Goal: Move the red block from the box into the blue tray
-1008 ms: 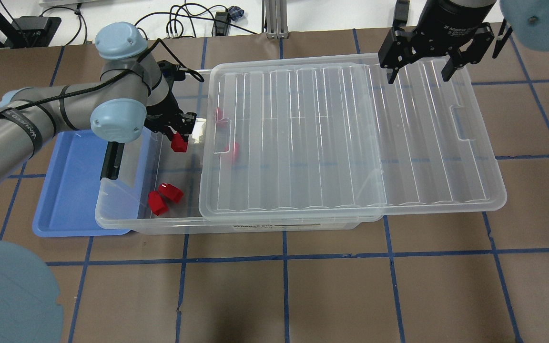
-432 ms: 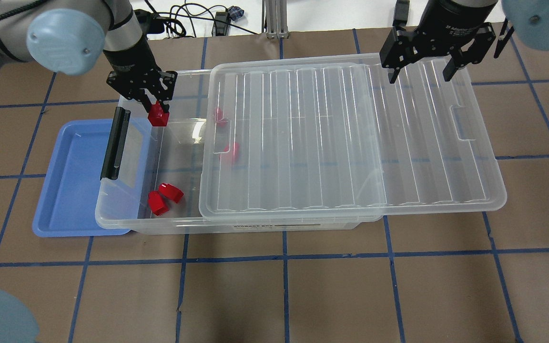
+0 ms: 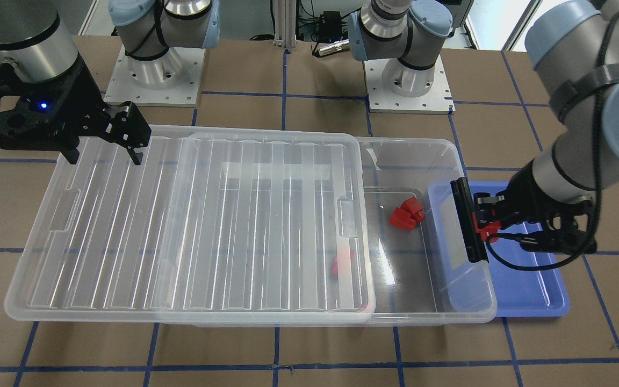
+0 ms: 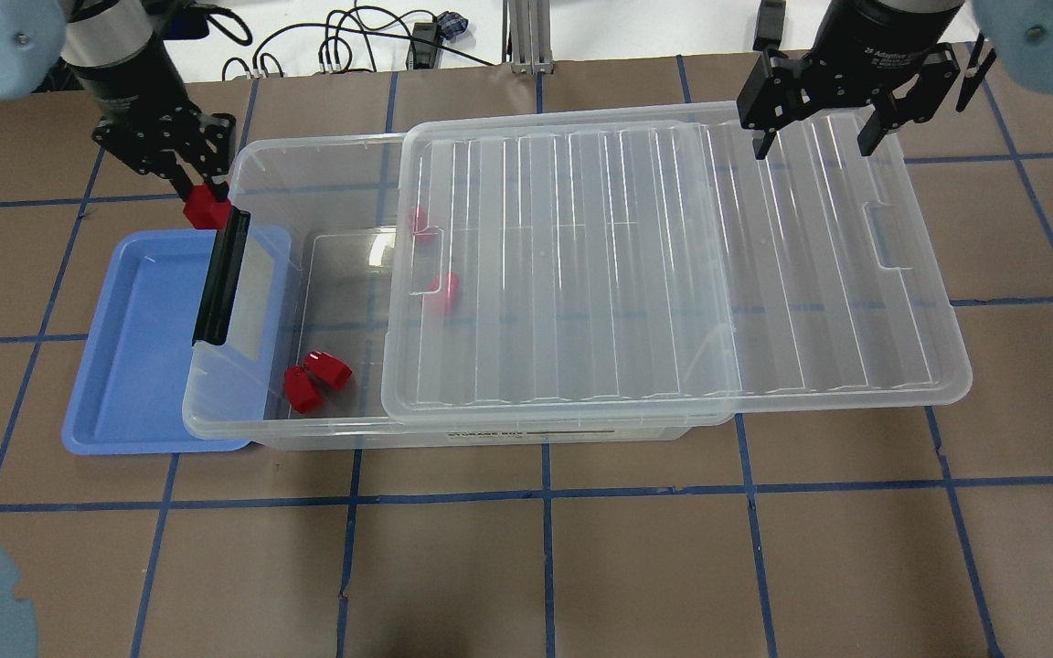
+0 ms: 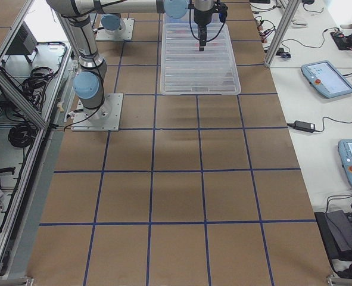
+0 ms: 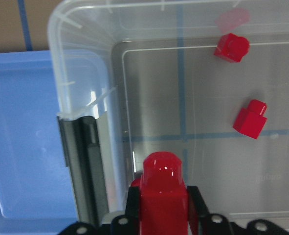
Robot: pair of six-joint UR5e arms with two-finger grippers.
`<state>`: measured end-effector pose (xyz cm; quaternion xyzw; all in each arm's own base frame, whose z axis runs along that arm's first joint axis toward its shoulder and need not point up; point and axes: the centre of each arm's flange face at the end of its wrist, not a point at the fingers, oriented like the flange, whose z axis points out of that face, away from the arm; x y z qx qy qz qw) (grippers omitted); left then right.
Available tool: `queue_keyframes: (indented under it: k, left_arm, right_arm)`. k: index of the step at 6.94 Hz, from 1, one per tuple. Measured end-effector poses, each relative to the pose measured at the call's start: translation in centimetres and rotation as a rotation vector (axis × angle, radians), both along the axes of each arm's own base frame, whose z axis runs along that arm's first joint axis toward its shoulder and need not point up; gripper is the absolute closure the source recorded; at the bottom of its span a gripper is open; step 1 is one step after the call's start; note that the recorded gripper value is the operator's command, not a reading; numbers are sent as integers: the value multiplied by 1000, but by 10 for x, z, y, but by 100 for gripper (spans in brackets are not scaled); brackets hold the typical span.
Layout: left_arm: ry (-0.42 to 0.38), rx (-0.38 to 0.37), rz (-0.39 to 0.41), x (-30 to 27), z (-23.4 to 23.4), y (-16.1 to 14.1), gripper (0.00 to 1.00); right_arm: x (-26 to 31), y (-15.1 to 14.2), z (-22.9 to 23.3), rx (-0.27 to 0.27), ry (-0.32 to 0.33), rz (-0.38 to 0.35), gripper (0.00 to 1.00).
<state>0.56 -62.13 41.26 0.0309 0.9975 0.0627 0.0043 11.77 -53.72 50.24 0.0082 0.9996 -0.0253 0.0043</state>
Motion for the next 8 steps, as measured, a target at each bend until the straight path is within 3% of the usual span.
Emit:
queue_keyframes:
  k: [3, 5, 6, 8]
  left_arm:
    - [50, 5, -116, 111, -69, 4, 100]
    - [31, -44, -130, 132, -140, 18, 95]
    - [23, -59, -131, 132, -161, 26, 1]
    - [16, -86, -128, 128, -166, 27, 0]
  right_arm:
    - [-63, -10, 0, 0, 14, -61, 0]
    - [-128, -14, -12, 50, 133, -61, 0]
    - [-166, -16, -29, 100, 167, -50, 0]
    - [-213, -13, -81, 191, 176, -25, 0]
